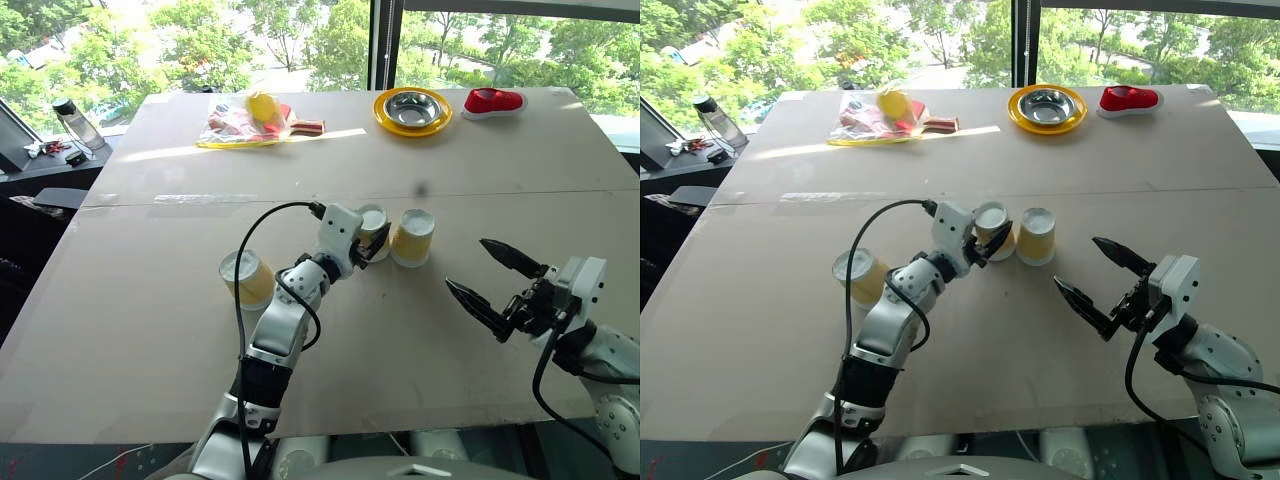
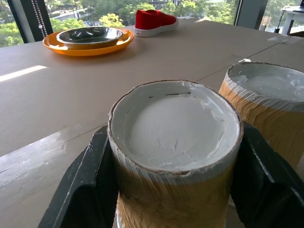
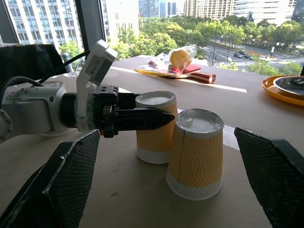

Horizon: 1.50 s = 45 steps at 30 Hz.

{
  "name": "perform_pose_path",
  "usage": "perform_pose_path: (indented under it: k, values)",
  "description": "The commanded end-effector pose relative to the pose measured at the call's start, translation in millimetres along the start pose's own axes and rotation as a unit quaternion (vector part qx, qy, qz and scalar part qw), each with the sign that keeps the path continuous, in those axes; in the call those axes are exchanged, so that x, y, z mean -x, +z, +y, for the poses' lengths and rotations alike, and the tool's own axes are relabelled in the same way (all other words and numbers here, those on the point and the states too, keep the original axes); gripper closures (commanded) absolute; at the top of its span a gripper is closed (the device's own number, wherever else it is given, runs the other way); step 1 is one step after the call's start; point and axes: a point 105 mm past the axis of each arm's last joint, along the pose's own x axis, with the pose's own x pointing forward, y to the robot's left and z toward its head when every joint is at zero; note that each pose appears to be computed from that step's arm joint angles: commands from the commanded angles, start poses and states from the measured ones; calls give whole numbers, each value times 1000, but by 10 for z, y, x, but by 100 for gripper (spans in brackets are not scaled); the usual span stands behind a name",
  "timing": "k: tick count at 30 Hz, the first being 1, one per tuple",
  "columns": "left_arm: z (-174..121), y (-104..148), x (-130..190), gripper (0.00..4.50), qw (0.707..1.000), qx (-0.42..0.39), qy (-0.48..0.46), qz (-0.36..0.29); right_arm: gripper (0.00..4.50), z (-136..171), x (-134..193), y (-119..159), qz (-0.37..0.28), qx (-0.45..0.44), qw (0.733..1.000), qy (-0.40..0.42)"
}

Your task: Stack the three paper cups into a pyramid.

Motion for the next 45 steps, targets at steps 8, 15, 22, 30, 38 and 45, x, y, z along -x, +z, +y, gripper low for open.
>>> perform_pose_path:
  k: [8,15,22,30,38,45]
  values:
    - [-18,295,28,4,998,5,-8,-59,0,58,1,107,-21,16,1000,11]
    - [-85,601,318,4,992,-10,-51,-116,0,59,19,93,-19,14,1000,13]
    - [43,985,920,4,984,-28,-8,-178,0,68,-39,110,-29,5,999,40]
    - [317,872,1699,4,961,-89,233,-115,0,111,-136,153,-47,-19,993,110]
    - [287,207,2075,4,938,-60,342,12,0,199,-149,64,-22,-2,981,195]
    - [434,13,1946,4,940,-49,338,7,0,243,-121,85,-17,2,978,207]
